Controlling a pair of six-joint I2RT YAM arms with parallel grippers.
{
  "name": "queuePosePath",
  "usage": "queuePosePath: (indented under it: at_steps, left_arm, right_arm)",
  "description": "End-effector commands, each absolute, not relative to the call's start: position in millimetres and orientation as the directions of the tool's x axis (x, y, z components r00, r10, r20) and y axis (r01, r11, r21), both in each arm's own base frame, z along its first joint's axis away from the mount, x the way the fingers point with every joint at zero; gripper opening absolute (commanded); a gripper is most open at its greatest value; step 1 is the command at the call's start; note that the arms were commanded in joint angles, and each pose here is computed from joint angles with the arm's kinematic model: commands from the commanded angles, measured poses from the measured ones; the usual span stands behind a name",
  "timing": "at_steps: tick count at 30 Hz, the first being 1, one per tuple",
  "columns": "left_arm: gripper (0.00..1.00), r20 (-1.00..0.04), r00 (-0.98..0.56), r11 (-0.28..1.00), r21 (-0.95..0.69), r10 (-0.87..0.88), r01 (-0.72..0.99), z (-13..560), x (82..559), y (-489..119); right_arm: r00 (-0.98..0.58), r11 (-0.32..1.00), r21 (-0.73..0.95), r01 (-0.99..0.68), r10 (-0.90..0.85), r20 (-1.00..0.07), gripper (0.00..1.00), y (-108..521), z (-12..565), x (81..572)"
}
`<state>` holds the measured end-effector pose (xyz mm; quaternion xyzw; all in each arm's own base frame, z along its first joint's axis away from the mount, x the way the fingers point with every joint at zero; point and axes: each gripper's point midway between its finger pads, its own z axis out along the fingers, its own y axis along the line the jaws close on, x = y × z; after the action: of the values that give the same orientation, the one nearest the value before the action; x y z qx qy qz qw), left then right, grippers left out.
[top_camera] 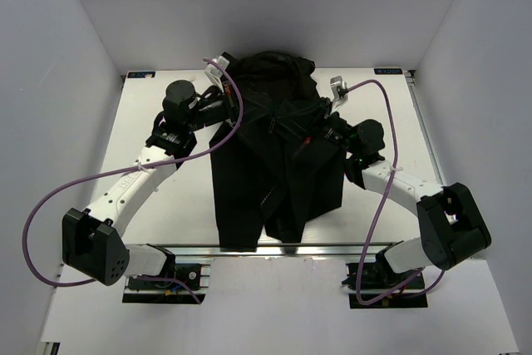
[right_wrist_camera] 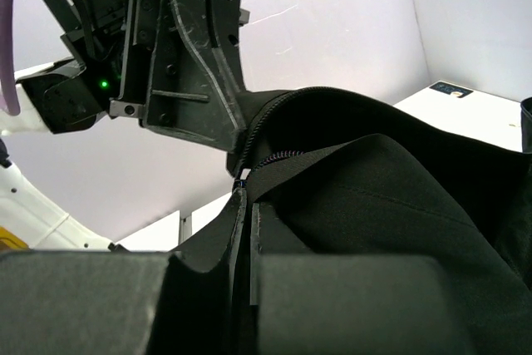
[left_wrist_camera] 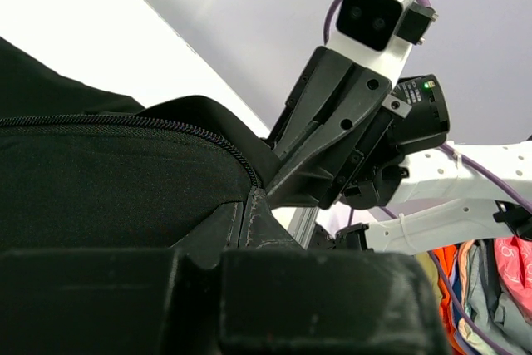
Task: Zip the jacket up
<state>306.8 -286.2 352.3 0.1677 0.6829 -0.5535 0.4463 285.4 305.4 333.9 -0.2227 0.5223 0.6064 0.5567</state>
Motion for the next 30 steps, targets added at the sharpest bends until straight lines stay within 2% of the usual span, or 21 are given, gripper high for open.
queuePosePath:
  at_steps: [1, 19, 30]
  left_arm:
    - [0.0, -0.81, -0.511, 0.329, -0.585, -0.288, 0.742, 367, 302, -284]
    - [0.0, -0.791, -0.538, 0.313, -0.61, -0.291, 0.728, 362, 302, -286]
    - [0.0, -0.779, -0.556, 0.301, -0.626, -0.292, 0.719, 359, 300, -289]
  right_arm:
    - [-0.177, 0.113, 0.262, -0.958, 0.482, -0.858, 0.0, 303, 370, 268]
    - [-0.186, 0.106, 0.268, -0.957, 0.486, -0.854, 0.0, 306, 372, 269]
    - [-0.191, 0.157, 0.308, -0.938, 0.508, -0.84, 0.0, 307, 374, 284]
